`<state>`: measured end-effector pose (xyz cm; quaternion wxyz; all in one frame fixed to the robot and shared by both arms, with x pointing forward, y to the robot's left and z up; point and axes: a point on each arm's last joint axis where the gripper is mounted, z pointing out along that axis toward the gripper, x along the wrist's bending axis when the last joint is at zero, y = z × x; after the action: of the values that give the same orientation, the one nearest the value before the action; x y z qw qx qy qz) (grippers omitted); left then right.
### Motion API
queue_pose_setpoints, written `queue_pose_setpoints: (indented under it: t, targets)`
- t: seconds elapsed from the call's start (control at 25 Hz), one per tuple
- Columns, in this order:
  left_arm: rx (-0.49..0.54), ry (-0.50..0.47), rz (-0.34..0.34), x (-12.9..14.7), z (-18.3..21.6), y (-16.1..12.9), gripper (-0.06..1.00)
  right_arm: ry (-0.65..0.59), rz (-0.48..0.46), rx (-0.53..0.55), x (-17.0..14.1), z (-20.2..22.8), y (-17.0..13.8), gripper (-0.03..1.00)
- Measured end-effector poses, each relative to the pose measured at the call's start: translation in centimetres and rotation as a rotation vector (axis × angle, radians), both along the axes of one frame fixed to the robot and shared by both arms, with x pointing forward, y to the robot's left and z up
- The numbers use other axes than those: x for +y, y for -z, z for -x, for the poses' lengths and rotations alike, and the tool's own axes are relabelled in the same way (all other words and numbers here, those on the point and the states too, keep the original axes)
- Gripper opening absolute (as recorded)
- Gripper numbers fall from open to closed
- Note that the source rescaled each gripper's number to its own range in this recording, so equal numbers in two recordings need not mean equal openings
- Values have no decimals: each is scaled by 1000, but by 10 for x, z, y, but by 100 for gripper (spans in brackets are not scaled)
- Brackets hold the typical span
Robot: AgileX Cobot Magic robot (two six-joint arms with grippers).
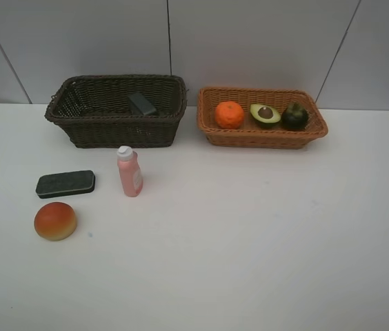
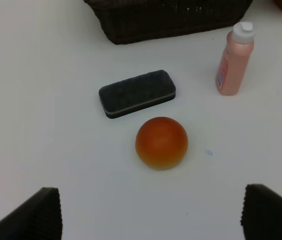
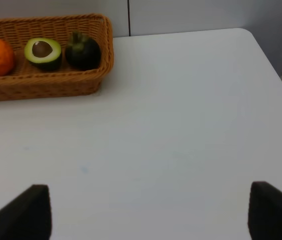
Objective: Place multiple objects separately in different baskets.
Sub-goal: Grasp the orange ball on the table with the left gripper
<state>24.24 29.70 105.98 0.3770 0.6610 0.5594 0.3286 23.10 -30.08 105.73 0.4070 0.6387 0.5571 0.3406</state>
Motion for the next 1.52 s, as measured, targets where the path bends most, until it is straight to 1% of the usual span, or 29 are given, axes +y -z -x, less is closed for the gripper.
queue_pose_setpoints:
  t: [0.2,0.32,0.48,0.56,0.68,0.8,0.92,1.04,1.16,1.2,1.32,1.44,1.52]
  targets:
    - [66,-1,-6,-3,-26,-34,84,0,0,0,0,0,0,98]
    - [131,1,-7,-6,-53,-54,84,0,0,0,0,0,0,98]
    - [250,7,-3,-11,-95,-63,84,0,0,0,0,0,0,98]
    - [338,7,-8,-14,-121,-56,84,0,0,0,0,0,0,98]
    - [430,12,-4,-18,-149,-42,84,0,0,0,0,0,0,98]
    - [493,32,8,-23,-175,-25,84,0,0,0,0,0,0,98]
    - [530,39,19,-26,-193,-12,84,0,0,0,0,0,0,98]
    - [584,36,16,-28,-205,1,84,0,0,0,0,0,0,98]
    - [619,42,-2,-28,-215,16,84,0,0,0,0,0,0,98]
    - [627,46,-9,-28,-218,22,84,0,0,0,0,0,0,98]
    - [691,57,-32,-28,-224,49,84,0,0,0,0,0,0,98]
    - [736,83,-65,-28,-227,73,84,0,0,0,0,0,0,98]
    - [741,116,-96,-31,-230,84,84,0,0,0,0,0,0,98]
